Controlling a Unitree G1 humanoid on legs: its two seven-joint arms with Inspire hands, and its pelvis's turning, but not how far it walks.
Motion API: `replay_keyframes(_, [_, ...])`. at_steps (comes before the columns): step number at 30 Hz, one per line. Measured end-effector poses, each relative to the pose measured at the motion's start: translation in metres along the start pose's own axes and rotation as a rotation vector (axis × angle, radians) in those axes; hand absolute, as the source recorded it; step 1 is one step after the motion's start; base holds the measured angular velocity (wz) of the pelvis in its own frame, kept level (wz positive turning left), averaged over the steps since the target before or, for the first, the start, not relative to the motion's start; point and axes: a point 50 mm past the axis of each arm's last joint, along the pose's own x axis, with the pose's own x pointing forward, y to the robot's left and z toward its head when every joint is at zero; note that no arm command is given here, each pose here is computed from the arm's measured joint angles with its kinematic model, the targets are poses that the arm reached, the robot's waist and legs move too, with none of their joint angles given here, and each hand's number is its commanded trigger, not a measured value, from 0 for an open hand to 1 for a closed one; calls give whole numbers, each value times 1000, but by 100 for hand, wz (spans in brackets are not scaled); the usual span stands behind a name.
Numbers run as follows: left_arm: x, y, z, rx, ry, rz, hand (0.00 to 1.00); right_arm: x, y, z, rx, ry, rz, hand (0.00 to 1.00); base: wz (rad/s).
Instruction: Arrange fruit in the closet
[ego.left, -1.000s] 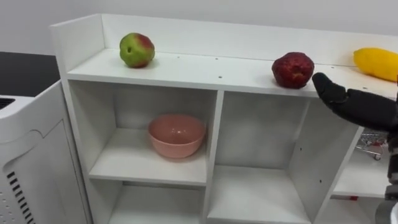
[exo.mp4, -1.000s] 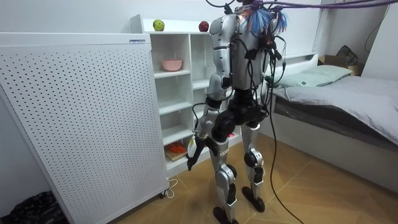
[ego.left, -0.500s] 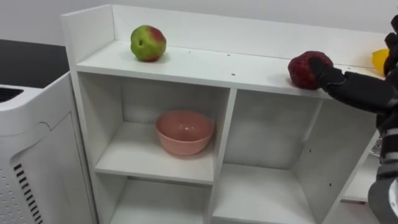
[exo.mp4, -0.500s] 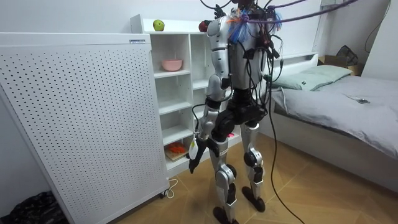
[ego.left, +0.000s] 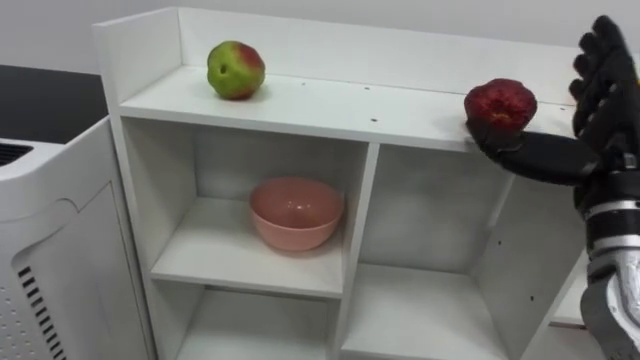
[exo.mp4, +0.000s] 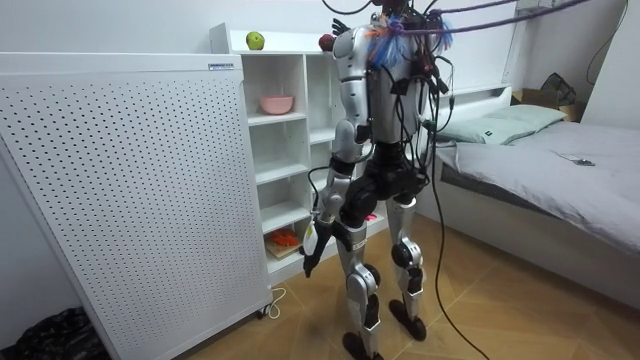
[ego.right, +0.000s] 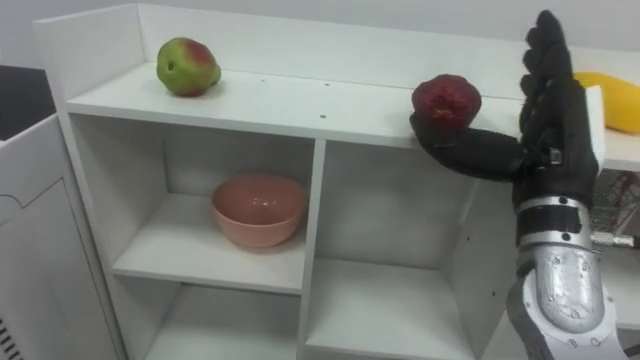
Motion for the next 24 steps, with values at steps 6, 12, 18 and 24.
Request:
replay_keyframes(6, [0,3,-2,16,3,-16,0,1,1,-7,-21,31,50,0,4])
replay_keyframes(12, [0,5,-3,18,10,-26,0,3,6,-9,-24,38,91,100,0])
replay_keyframes(18, [0,7,-5,21,20,-21,0,7,8,-12,-30,64,119,100,0])
replay_keyframes(24, [0,8,-9,17,42,-19,0,7,7,-13,-28,68,122,100,0])
